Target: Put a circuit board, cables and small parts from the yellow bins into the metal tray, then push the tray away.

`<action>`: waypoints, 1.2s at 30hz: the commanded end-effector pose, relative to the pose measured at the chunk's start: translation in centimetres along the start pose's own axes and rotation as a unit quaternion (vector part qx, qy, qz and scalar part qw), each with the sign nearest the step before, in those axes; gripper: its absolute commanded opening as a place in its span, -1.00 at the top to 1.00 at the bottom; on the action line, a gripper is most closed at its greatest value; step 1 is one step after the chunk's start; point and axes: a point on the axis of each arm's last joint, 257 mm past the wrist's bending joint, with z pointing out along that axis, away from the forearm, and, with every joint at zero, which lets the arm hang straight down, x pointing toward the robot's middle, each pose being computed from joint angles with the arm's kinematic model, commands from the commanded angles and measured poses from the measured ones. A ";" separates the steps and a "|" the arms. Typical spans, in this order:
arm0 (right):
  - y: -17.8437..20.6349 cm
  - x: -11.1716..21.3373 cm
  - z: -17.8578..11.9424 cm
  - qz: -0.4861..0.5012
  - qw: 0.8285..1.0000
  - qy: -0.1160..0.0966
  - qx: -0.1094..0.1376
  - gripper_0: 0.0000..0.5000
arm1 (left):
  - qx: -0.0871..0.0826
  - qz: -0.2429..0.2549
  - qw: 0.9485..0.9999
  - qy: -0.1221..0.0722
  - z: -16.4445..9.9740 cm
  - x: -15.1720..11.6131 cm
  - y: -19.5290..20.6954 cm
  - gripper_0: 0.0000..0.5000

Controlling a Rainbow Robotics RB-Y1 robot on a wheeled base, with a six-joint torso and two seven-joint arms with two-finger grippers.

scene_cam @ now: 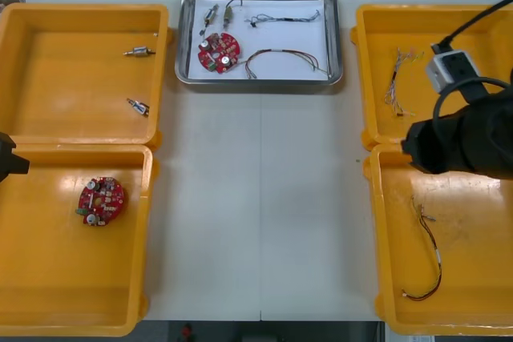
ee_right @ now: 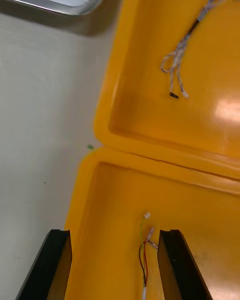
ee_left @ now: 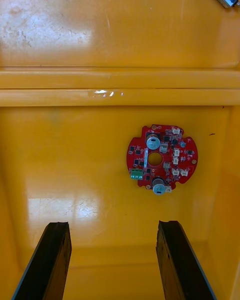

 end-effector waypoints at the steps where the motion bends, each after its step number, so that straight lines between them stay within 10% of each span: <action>1: -4.4 1.6 -1.2 0.038 0.999 0.001 0.036 -1.00 | -0.025 0.011 1.000 -0.004 -1.1 0.1 1.3 -1.00; 20: -11.1 9.1 -0.5 0.145 0.984 0.089 0.057 -1.00 | -0.025 0.011 1.000 -0.004 -1.1 0.1 1.3 -1.00; 36: -12.3 10.1 -0.7 0.141 0.982 0.111 0.064 -1.00 | -0.025 0.011 1.000 -0.004 -1.1 0.1 1.3 -1.00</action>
